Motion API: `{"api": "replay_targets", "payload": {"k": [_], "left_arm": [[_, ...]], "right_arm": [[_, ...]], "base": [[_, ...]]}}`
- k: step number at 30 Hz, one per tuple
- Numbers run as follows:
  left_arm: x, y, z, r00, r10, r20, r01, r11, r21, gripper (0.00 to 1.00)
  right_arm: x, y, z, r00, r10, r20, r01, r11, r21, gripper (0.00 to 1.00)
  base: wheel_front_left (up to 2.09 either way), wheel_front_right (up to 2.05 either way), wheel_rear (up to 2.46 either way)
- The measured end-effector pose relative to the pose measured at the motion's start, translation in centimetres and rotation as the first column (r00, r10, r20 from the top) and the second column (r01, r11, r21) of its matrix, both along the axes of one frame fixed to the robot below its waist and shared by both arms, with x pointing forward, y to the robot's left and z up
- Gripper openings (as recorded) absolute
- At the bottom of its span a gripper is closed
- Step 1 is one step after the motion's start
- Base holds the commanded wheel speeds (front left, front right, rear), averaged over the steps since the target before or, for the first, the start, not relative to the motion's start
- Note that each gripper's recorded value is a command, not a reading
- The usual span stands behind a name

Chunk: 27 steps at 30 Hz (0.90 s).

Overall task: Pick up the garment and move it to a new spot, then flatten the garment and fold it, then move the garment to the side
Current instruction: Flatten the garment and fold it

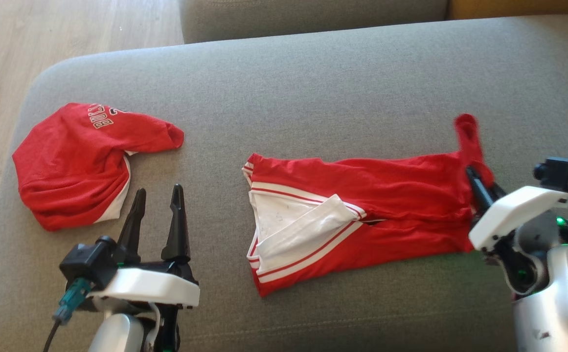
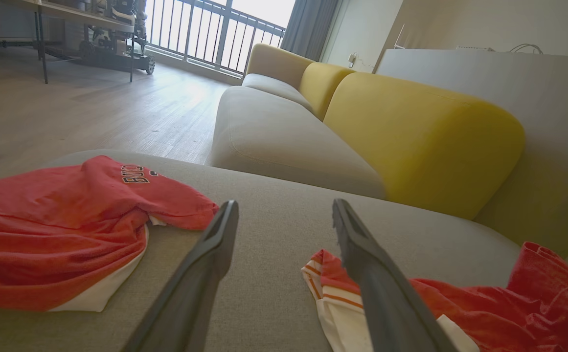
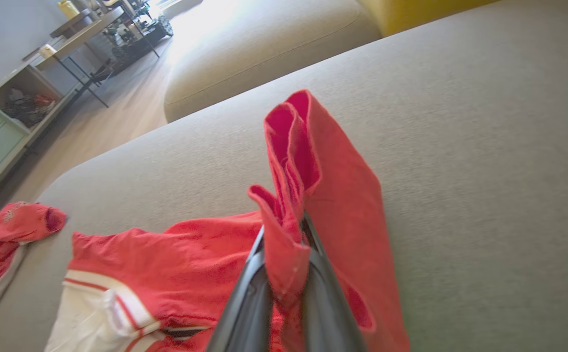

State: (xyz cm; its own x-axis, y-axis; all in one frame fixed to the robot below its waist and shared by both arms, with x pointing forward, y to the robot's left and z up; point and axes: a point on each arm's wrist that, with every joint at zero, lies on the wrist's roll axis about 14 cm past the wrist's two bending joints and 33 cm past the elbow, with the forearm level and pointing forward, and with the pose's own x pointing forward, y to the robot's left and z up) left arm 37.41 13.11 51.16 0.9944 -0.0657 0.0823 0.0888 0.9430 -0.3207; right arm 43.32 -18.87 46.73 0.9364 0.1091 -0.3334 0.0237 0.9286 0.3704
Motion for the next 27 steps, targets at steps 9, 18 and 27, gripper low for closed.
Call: {"api": "replay_targets", "payload": {"k": [9,18,27], "left_arm": [[-0.1,0.4,-0.2,1.0,0.012,-0.006,-0.012,1.0,0.002,1.0],[-0.4,1.7,-0.6,0.999,0.05,-0.018,-0.05,0.999,0.007,1.0],[-0.7,2.9,-1.3,0.995,0.094,-0.045,-0.094,0.996,-0.002,1.0]], "right_arm": [[-0.8,7.2,4.2,0.976,0.195,0.096,-0.211,0.956,0.204,0.0],[-3.5,15.8,3.7,0.915,0.387,0.113,-0.398,0.824,0.402,0.0],[-3.9,19.8,0.7,0.886,0.461,0.059,-0.437,0.783,0.443,0.0]], "base": [[0.0,0.0,0.0],[0.0,0.0,0.0],[0.0,0.0,0.0]]}}
